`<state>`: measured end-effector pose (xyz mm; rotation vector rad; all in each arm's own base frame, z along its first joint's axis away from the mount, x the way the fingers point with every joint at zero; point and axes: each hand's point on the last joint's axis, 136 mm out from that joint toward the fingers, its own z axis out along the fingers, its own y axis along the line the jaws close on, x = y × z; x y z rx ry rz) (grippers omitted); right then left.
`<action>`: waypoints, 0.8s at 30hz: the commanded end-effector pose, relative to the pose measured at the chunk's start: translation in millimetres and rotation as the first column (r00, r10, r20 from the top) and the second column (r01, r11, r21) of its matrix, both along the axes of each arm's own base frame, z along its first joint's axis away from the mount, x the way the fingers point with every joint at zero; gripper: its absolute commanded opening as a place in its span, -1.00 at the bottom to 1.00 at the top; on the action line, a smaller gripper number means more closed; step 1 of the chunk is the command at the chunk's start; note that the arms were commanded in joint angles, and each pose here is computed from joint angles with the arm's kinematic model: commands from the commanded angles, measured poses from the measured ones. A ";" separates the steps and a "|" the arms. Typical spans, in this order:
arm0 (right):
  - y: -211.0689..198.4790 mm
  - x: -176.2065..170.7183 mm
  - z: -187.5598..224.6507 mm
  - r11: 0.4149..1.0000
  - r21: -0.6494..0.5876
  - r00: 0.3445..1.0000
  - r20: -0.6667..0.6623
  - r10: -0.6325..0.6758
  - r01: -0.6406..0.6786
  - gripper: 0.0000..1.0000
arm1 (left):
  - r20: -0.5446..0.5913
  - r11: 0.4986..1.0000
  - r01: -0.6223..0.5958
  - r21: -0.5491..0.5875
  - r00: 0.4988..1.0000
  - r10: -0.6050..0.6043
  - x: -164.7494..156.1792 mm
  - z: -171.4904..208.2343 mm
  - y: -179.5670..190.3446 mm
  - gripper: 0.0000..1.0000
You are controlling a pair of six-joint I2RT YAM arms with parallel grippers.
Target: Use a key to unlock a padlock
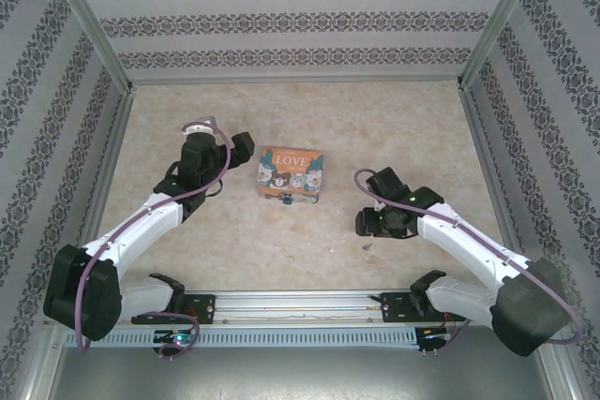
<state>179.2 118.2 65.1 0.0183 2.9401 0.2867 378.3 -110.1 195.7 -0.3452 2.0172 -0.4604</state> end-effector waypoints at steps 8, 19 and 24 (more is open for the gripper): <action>-1.2 -24.7 -35.7 0.995 -0.088 0.993 -0.111 0.042 -0.052 -0.23 | -0.023 0.996 -0.076 -0.036 0.997 0.075 -18.4 -12.2 17.2 0.99; 4.0 -24.5 -41.7 0.990 -0.100 0.985 -0.151 0.082 -0.098 -0.30 | -0.034 0.992 -0.112 -0.051 0.993 0.110 -30.3 -14.0 25.6 0.99; 7.8 -24.9 -44.0 0.989 -0.089 0.981 -0.168 0.099 -0.115 -0.36 | -0.037 0.990 -0.131 -0.055 0.991 0.129 -35.9 -17.1 30.0 0.99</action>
